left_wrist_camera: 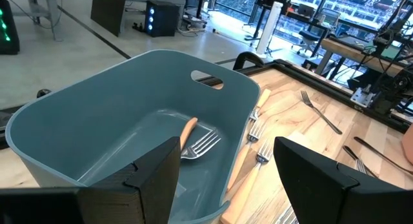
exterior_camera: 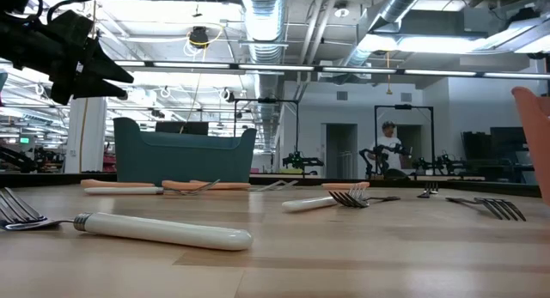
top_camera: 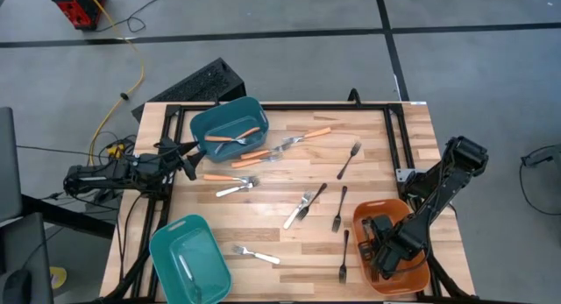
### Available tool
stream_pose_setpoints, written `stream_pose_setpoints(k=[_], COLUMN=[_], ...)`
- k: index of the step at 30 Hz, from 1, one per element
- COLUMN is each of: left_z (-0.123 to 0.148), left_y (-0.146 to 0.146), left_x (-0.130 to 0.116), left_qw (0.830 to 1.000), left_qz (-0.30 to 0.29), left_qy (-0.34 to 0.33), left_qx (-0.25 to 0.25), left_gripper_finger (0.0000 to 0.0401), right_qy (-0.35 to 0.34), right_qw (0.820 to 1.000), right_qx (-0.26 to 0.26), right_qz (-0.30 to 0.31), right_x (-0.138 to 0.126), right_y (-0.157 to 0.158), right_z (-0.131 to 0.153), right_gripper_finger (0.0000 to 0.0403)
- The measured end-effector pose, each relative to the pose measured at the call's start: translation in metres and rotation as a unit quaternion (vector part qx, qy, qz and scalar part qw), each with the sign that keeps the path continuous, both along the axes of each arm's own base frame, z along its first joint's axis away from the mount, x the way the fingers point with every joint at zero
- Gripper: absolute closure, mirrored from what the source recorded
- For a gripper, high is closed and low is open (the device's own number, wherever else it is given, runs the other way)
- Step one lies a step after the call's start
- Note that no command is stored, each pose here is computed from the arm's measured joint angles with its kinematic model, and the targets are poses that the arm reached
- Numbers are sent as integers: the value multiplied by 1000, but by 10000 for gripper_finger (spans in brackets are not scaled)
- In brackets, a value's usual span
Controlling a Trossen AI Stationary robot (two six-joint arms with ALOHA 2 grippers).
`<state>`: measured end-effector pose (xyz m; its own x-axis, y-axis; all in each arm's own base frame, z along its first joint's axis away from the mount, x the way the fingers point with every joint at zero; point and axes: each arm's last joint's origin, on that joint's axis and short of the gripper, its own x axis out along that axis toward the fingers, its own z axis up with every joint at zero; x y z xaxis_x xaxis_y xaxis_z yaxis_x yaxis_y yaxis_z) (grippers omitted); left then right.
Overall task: Sort silverware by color (type)
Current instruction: Put the white fork into the green bin
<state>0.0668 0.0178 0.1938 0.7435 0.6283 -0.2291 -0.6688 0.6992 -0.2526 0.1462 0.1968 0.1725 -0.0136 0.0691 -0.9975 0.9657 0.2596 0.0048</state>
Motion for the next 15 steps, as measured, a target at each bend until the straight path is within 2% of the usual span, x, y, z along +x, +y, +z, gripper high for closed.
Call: stream_pose_setpoints(k=[8, 15], left_z=[0, 0], left_y=[0, 0], left_x=[0, 0], left_qw=[1000, 1000], left_qz=[0, 0], left_qy=[0, 0], left_qx=[0, 0], left_gripper_finger=[166, 166], right_qy=[-7, -25], right_qw=[1000, 999], right_qx=[8, 27], right_qz=[0, 23], right_x=[5, 14], right_y=[-2, -3], right_z=[0, 1], right_gripper_finger=[263, 266])
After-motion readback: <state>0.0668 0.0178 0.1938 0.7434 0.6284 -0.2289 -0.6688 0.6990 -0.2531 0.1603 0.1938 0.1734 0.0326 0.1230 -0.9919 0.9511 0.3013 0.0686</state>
